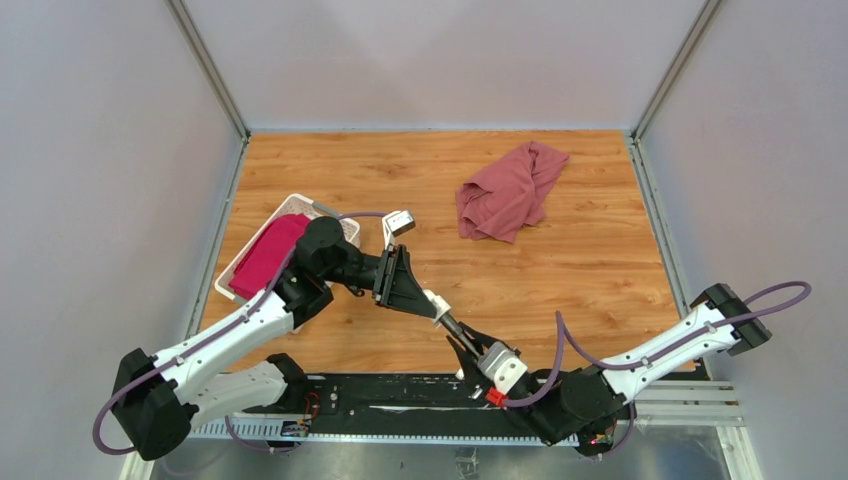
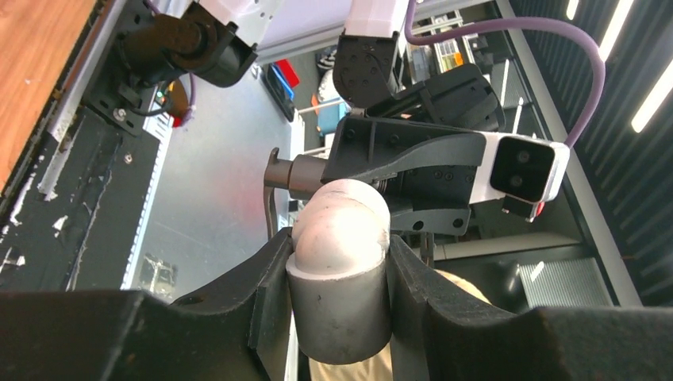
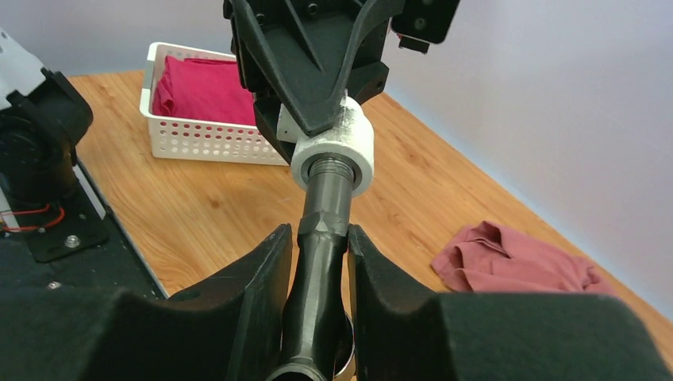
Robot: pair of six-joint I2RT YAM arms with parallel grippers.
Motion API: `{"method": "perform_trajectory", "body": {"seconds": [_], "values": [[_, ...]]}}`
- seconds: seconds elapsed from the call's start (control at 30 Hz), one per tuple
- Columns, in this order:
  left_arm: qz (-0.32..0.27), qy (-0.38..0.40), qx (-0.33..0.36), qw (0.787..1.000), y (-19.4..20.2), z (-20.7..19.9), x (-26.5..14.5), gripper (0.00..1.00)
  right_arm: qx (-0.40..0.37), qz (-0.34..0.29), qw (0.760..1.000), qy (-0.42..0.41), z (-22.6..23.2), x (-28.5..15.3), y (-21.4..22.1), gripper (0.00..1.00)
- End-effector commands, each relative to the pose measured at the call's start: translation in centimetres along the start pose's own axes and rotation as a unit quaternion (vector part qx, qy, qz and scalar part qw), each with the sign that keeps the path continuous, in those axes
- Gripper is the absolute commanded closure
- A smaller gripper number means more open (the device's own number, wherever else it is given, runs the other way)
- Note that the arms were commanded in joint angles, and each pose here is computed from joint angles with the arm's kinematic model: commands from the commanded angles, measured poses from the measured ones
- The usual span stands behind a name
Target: Install the water faucets
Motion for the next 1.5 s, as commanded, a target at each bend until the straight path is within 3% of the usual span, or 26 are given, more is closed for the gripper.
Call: {"method": "perform_trajectory", "body": {"seconds": [0.0,0.4,0.83,1.17,1.47], "values": [[0.055,0.020,0.065,0.996,1.2,-0.7,0.7,1.00,0.145,-0.029,0.989,-0.003,-0.9,1.6,-1.6,1.00],[0.014,0.017,0.109,0.994,0.0,-0.9,1.1,1.00,0.276,-0.018,0.961,-0.026,-1.9,2.0,-0.7,1.00],[-0.020,0.025,0.145,0.989,-1.0,-1.9,1.5,1.00,0.355,-0.008,0.934,-0.032,-2.8,1.6,0.8,1.00],[-0.051,0.036,0.150,0.987,-1.6,-2.2,1.7,1.00,0.348,0.022,0.936,-0.051,-2.2,1.6,1.1,1.00],[-0.055,0.053,0.175,0.982,-1.6,-1.7,1.8,1.00,0.432,0.001,0.900,-0.060,-3.1,1.7,0.8,1.00]]}}
Point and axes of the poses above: each gripper's point midway between its finger pads, its own x axis out along the fingers, its own z axis along the line the jaws close on, y = z × x, the point moved 8 cm from there along -x, back along the fingers, and after that the axes turned 11 degrees about -x, right-handed, at the moved point
